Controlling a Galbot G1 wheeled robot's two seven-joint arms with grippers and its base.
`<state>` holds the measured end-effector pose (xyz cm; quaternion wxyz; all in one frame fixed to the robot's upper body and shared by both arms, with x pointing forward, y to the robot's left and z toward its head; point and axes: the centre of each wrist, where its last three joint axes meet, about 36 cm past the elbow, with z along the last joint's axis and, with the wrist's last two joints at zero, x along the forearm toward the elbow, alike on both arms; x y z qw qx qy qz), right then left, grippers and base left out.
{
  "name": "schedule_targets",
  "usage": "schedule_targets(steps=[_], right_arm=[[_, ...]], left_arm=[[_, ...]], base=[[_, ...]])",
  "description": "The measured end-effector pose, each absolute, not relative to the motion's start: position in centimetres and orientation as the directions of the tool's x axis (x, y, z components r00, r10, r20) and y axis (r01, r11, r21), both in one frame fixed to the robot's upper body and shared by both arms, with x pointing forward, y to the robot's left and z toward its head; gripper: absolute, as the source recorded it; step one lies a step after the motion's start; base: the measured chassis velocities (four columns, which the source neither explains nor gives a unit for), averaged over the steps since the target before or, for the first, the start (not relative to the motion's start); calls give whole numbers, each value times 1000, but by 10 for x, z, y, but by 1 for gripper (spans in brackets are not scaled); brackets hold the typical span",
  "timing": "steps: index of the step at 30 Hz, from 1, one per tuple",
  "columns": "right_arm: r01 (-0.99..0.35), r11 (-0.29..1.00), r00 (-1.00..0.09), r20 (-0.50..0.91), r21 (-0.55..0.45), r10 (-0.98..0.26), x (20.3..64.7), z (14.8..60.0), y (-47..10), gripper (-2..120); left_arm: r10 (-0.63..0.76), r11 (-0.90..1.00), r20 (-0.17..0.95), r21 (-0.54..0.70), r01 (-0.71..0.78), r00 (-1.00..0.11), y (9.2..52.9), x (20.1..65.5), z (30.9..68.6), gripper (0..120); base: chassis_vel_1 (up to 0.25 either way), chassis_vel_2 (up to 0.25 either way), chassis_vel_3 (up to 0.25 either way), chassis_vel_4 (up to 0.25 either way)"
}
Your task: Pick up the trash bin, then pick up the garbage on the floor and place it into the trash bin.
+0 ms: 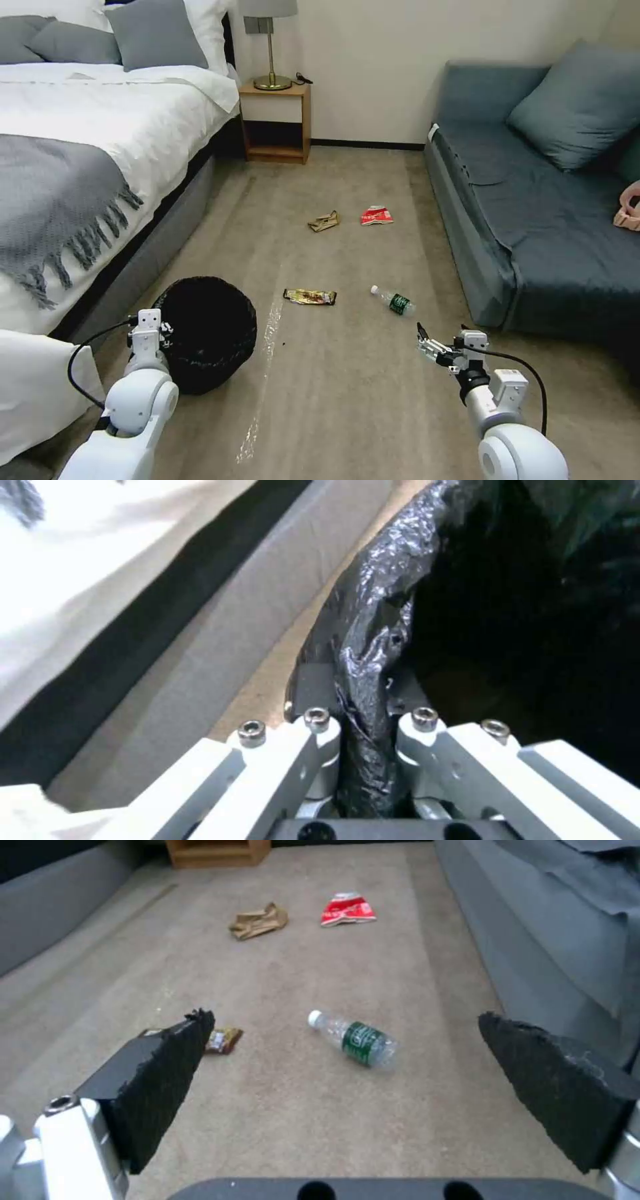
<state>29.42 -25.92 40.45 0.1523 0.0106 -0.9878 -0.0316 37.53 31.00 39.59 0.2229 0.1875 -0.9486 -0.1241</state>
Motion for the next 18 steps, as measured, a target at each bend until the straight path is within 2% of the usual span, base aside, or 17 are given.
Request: schedule_targets(steps=[18], right_arm=[[-11, 996, -958, 286, 85, -35, 291, 401, -258, 100]], left_arm=[[-386, 878, 206, 380, -290, -899, 292, 334, 429, 4]], base=[[0, 0, 0, 0]])
